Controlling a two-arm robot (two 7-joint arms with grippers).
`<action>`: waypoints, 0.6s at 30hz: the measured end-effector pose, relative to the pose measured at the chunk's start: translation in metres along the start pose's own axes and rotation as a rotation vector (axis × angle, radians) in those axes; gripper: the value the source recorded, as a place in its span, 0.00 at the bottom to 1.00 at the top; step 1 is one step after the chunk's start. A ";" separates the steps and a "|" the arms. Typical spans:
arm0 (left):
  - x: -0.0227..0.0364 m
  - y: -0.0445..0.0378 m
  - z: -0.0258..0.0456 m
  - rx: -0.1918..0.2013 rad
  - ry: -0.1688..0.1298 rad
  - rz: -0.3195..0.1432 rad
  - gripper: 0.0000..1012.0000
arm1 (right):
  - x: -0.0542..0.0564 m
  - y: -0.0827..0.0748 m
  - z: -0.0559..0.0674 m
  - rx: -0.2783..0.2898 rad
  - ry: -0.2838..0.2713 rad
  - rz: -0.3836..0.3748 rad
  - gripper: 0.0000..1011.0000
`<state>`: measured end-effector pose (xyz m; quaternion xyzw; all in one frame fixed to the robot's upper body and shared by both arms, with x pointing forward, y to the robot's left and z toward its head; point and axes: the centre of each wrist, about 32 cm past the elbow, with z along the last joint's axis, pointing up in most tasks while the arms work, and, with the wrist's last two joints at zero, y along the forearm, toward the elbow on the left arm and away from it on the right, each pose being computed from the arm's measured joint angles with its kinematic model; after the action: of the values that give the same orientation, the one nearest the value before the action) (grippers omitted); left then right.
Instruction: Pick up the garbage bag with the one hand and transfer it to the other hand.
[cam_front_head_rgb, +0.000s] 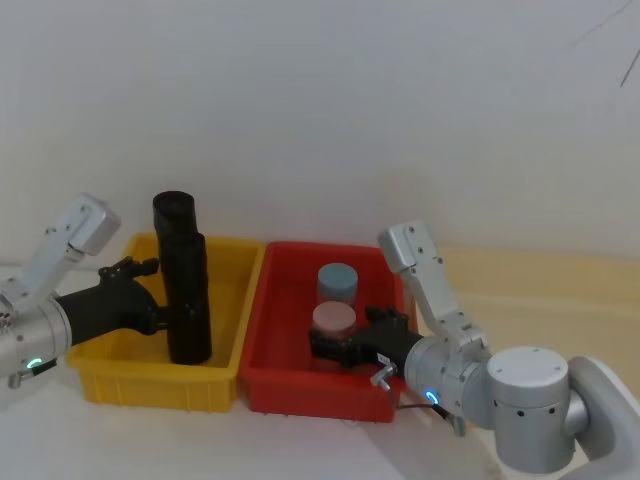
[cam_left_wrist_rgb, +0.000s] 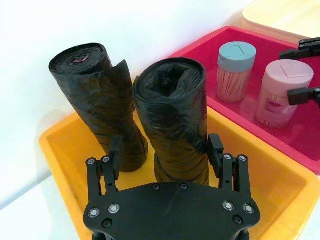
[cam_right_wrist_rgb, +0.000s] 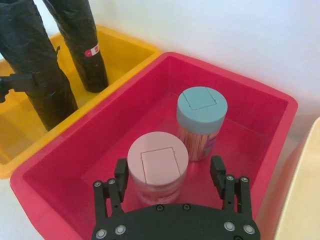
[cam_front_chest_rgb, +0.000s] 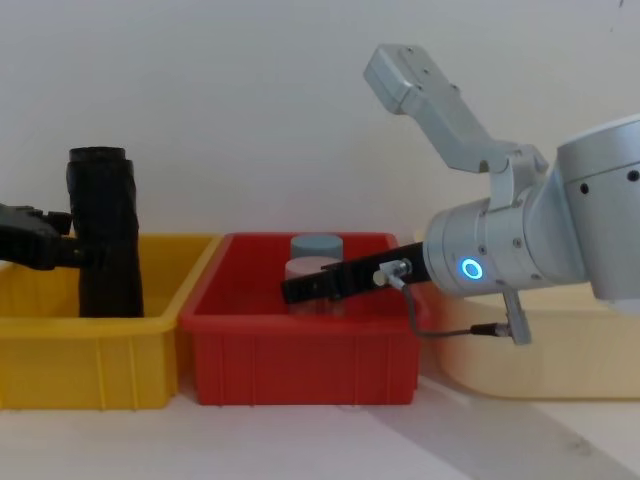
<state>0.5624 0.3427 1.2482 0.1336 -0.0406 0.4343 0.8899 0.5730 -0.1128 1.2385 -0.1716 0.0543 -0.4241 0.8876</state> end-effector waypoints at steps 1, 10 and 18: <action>-0.0001 -0.0003 0.0000 -0.001 0.000 0.000 0.99 | 0.000 0.000 0.000 -0.001 0.000 0.001 0.99; -0.0014 -0.0039 -0.0002 -0.008 0.000 0.008 0.99 | 0.000 0.000 -0.001 -0.008 0.002 0.009 0.99; -0.0028 -0.0069 0.0000 -0.018 0.012 0.010 0.99 | 0.000 0.002 -0.001 -0.010 0.004 0.015 0.99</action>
<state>0.5660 0.3365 1.2463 0.1227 -0.0398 0.4390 0.8892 0.5741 -0.1124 1.2368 -0.1748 0.0595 -0.4176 0.8897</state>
